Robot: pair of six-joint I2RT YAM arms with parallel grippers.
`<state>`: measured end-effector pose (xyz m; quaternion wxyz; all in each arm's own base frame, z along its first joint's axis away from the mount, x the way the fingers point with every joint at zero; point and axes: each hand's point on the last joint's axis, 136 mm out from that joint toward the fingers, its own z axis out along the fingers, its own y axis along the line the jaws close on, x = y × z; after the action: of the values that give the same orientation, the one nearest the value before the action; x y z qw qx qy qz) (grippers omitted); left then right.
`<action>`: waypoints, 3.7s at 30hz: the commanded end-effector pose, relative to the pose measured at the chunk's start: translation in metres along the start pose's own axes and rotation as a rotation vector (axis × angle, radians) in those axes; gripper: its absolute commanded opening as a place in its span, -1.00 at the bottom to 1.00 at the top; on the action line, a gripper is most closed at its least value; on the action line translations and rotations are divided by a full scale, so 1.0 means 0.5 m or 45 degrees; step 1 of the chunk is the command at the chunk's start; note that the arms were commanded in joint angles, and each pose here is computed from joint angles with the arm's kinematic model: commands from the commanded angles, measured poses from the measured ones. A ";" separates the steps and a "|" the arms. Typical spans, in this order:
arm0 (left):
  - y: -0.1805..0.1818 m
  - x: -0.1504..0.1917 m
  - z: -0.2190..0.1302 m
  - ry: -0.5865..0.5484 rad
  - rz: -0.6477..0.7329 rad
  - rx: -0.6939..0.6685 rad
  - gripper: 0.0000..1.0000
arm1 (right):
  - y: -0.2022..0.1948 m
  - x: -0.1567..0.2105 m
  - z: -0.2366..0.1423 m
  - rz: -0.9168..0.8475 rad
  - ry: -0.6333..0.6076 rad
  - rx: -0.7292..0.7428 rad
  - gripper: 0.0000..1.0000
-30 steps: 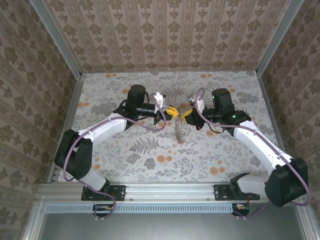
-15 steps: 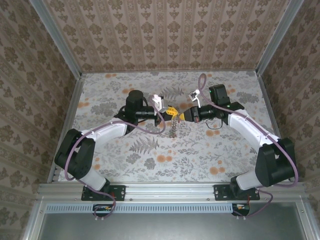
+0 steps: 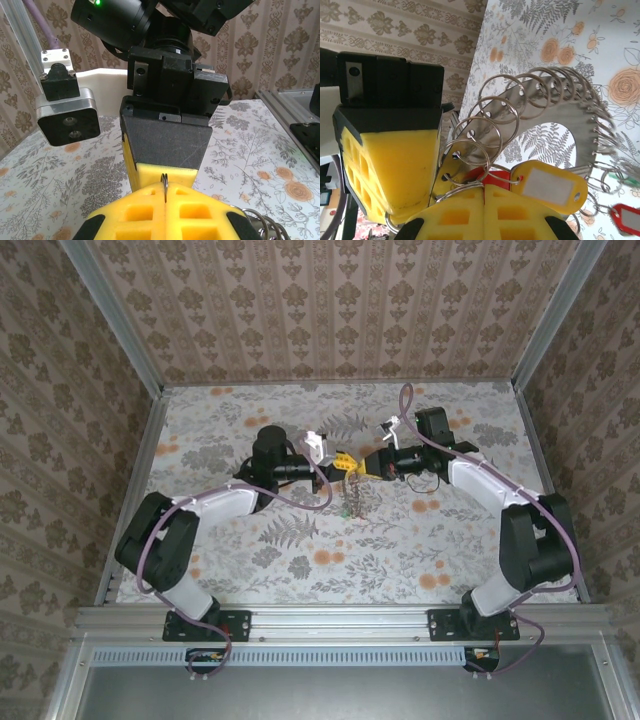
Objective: Put the keys on the keyring
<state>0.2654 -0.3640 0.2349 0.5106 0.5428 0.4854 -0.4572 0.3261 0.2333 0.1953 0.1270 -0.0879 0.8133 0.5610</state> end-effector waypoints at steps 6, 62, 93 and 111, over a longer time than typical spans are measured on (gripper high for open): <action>0.000 -0.041 0.001 -0.162 0.056 0.013 -1.00 | -0.015 -0.007 0.007 0.053 0.006 -0.015 -1.00; -0.112 0.198 0.183 0.773 0.040 0.435 -1.00 | -0.279 0.108 -0.265 0.237 -0.464 1.049 -0.43; 0.107 0.059 -0.215 0.255 -0.097 -0.775 1.00 | -0.223 -0.001 -0.459 -0.540 -1.040 1.552 0.99; 0.163 0.221 -0.618 0.393 -0.378 -1.688 1.00 | -0.326 -0.076 -0.332 -0.798 -0.978 1.391 0.99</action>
<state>0.3533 -0.0589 0.1520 0.5768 0.1273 0.8049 -0.0571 0.3761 0.0102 0.1019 0.5472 -0.0094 0.8369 -0.0013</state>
